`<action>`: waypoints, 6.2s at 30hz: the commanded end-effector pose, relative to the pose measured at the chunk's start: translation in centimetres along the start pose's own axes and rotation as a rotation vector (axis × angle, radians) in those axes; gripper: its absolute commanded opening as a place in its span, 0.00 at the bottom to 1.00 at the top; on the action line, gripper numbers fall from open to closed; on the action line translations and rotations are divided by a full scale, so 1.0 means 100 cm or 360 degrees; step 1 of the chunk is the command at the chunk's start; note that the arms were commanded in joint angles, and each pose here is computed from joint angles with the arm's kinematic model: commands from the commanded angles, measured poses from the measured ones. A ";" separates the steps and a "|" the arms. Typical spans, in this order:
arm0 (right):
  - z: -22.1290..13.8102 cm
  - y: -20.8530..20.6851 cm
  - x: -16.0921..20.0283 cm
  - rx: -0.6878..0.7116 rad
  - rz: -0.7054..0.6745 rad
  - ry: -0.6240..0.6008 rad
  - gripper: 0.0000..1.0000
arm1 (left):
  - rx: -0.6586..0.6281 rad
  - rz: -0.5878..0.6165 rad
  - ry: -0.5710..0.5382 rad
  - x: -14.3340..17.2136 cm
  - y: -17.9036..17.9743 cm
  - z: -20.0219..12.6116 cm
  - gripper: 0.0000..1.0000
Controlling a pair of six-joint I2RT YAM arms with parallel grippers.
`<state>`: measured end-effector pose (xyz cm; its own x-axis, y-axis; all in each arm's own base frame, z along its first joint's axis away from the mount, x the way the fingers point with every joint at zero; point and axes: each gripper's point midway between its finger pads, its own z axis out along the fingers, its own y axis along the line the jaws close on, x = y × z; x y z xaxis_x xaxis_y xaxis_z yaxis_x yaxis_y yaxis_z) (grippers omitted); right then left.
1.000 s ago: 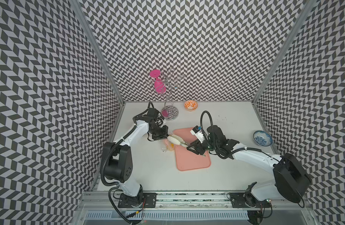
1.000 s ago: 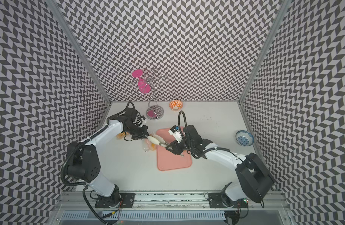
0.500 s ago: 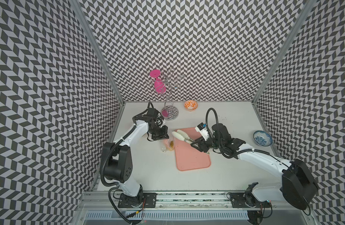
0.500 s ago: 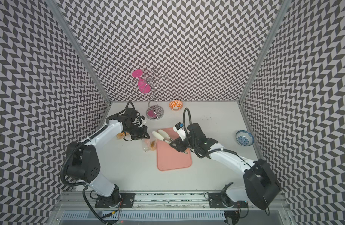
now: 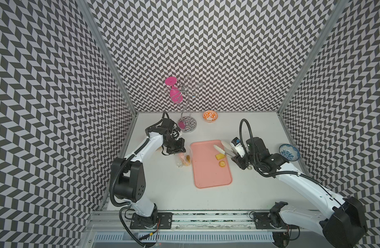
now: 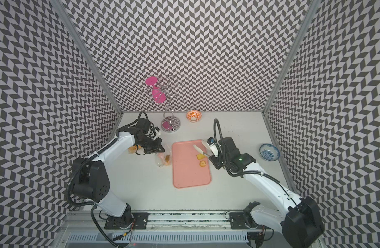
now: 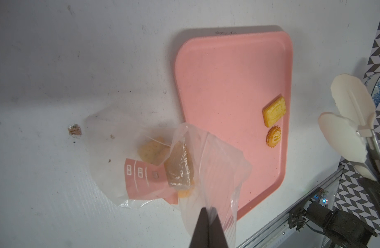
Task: Put the cookies into a resealable bag to prevent moisture
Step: Adjust the cookie on the tray, then pick up the cookie from the tray, then place the cookie in the ziploc bag, then pick up the cookie from the tray.
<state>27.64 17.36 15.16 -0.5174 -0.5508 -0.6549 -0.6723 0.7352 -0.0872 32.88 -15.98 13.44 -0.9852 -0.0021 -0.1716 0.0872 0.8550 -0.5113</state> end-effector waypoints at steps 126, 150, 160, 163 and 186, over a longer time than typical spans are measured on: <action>0.039 0.108 -0.111 -0.0607 -0.0734 -0.0648 0.45 | 0.0021 0.0053 0.0049 0.004 0.004 0.006 0.00; 0.012 0.078 -0.123 -0.0476 -0.0590 -0.0749 0.55 | 0.0051 0.0045 0.0052 -0.002 0.000 0.003 0.00; -0.017 0.029 -0.018 -0.0100 -0.0640 -0.0200 0.55 | 0.0065 0.0049 0.0064 -0.001 0.000 0.006 0.00; -0.020 0.022 0.016 -0.0039 -0.0663 -0.0034 0.54 | 0.0075 0.0056 0.0071 -0.001 -0.002 0.009 0.00; 0.005 0.015 0.053 -0.0033 -0.0612 0.0177 0.49 | 0.0126 0.0091 0.0098 0.015 -0.009 0.022 0.00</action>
<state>22.68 14.76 9.40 -0.3088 -0.8445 -0.4375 -0.8513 0.4506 -0.2689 31.71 -17.49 11.06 -0.9900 0.0704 -0.1221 0.1268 0.8232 -0.5534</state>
